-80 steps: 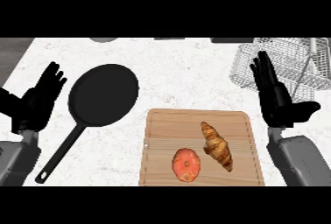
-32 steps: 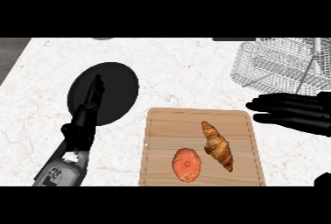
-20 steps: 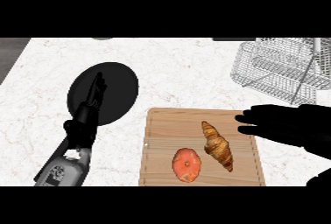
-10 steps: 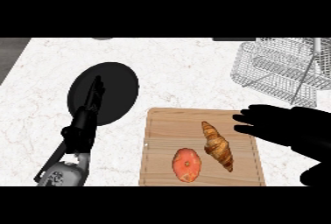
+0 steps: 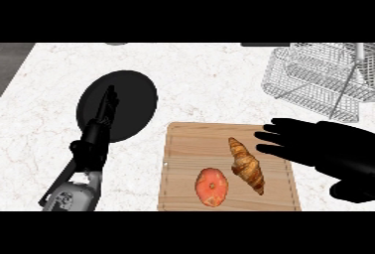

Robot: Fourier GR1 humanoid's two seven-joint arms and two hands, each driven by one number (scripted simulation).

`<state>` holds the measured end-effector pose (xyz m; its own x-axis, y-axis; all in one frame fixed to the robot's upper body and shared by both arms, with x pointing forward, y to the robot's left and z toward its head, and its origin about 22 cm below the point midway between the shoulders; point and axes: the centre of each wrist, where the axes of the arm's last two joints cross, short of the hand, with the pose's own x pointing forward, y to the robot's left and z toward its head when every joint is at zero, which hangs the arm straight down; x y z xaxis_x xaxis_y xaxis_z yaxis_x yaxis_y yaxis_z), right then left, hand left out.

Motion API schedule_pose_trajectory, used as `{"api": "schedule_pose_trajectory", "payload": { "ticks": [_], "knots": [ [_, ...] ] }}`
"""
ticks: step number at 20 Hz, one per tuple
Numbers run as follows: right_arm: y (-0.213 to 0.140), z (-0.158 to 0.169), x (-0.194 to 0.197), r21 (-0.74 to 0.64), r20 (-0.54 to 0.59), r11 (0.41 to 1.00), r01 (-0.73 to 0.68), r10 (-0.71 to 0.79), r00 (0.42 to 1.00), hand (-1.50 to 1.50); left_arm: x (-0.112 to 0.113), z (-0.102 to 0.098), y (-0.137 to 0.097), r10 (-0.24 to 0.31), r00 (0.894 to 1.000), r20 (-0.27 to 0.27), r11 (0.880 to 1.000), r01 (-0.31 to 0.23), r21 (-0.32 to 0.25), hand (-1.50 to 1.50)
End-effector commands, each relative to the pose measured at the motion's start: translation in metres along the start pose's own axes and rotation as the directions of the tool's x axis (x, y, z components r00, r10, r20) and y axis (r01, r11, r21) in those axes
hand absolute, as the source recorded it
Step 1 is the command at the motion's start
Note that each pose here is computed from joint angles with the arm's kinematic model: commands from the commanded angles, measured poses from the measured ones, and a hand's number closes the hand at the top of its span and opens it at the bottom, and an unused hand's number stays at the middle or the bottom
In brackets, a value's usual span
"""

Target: Pick the croissant from the cutting board and place it in the tiered basket

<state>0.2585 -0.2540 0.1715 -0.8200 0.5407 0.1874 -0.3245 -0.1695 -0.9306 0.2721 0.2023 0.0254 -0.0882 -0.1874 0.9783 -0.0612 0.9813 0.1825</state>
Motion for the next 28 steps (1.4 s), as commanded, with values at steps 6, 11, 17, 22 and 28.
{"api": "schedule_pose_trajectory", "payload": {
  "ticks": [6, 11, 17, 22, 28],
  "knots": [
    [0.013, -0.018, -0.014, -0.013, -0.046, 1.000, -0.013, 0.012, 0.999, -1.50, 0.002, -0.008, -0.014, -0.007, 1.000, 0.007, 1.000, 0.007, -0.001, 0.00],
    [0.039, -0.036, -0.022, 0.023, -0.063, 0.999, 0.036, -0.035, 0.997, -1.50, -0.013, 0.006, 0.008, 0.014, 1.000, 0.002, 1.000, -0.014, -0.006, 0.00],
    [0.056, -0.036, -0.041, 0.051, -0.049, 0.997, 0.050, -0.047, 0.998, -1.50, 0.004, -0.007, 0.008, -0.004, 1.000, 0.003, 1.000, 0.004, -0.013, 0.00],
    [0.058, -0.048, -0.022, 0.042, 0.000, 0.997, 0.064, -0.064, 0.998, -1.50, 0.010, -0.013, -0.006, -0.003, 1.000, 0.014, 1.000, 0.003, 0.002, 0.00],
    [0.056, -0.066, -0.030, 0.050, 0.007, 0.996, 0.069, -0.070, 0.998, -1.50, 0.005, -0.012, 0.013, 0.015, 1.000, 0.010, 1.000, -0.015, -0.011, 0.00]
  ]
}}
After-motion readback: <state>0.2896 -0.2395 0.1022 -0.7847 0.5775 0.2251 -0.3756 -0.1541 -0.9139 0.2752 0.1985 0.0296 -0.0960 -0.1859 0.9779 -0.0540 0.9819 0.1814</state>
